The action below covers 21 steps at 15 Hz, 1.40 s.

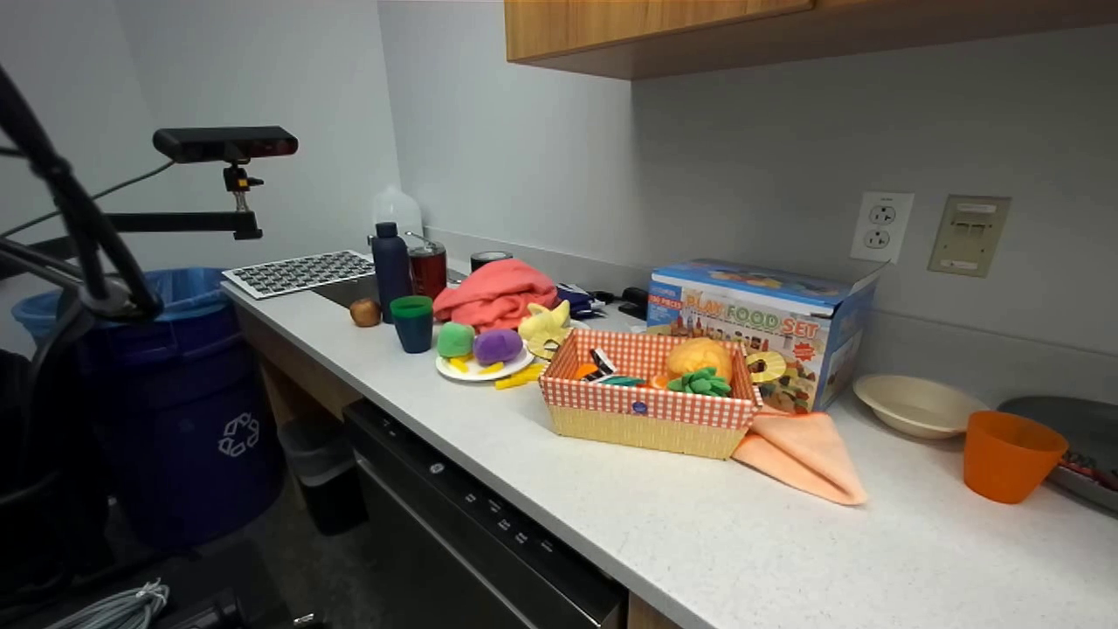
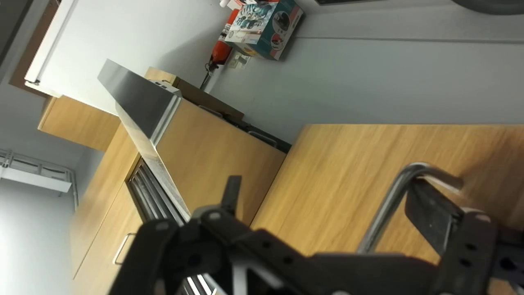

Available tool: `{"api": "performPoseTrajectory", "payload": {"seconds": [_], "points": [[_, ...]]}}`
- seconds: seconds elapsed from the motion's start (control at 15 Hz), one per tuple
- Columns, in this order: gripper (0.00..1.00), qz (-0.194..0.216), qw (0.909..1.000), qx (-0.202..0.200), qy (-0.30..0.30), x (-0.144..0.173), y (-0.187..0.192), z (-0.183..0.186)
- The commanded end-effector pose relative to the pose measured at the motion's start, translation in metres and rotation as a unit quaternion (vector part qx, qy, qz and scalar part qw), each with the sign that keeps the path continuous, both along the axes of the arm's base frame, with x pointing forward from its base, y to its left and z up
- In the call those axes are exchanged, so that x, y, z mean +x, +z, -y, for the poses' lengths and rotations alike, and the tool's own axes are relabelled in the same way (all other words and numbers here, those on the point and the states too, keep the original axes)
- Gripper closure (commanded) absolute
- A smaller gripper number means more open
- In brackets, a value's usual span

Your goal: Open the right door of the kitchen top cabinet

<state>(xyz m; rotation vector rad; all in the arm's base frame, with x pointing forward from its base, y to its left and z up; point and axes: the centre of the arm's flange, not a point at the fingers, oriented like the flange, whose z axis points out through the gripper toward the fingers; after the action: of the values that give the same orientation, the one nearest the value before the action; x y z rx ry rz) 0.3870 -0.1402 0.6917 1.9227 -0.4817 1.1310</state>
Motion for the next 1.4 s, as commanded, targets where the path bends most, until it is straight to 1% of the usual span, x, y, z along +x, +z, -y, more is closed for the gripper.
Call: {"api": "performPoseTrajectory", "payload": {"seconds": [0.0, 0.13, 0.27, 0.47, 0.53, 0.67, 0.8, 0.87, 0.93, 1.0, 1.2, 1.27, 1.33], "points": [[0.00, -0.028, 0.9972, -0.018, -0.067, -0.023, -0.011, 0.026], [0.00, -0.033, 0.9972, -0.014, -0.066, -0.029, -0.010, 0.024], [0.00, -0.030, 0.9970, 0.001, -0.071, -0.038, -0.008, 0.022], [0.00, -0.002, 0.9954, 0.011, -0.095, -0.063, 0.001, 0.019], [0.00, 0.008, 0.9933, 0.014, -0.114, -0.071, 0.004, 0.019], [0.00, 0.013, 0.9873, 0.019, -0.157, -0.095, 0.017, 0.021], [0.00, 0.025, 0.9829, 0.020, -0.181, -0.111, 0.024, 0.026], [0.00, 0.054, 0.9811, 0.024, -0.184, -0.104, 0.019, 0.028], [0.00, 0.054, 0.9808, 0.019, -0.187, -0.106, 0.023, 0.027], [0.00, 0.062, 0.9806, 0.022, -0.184, -0.108, 0.027, 0.024], [0.00, 0.076, 0.9842, 0.055, -0.150, -0.105, 0.048, 0.003], [0.00, 0.078, 0.9849, 0.071, -0.137, -0.104, 0.055, -0.006], [0.00, 0.075, 0.9849, 0.097, -0.123, -0.103, 0.063, -0.019]]}}
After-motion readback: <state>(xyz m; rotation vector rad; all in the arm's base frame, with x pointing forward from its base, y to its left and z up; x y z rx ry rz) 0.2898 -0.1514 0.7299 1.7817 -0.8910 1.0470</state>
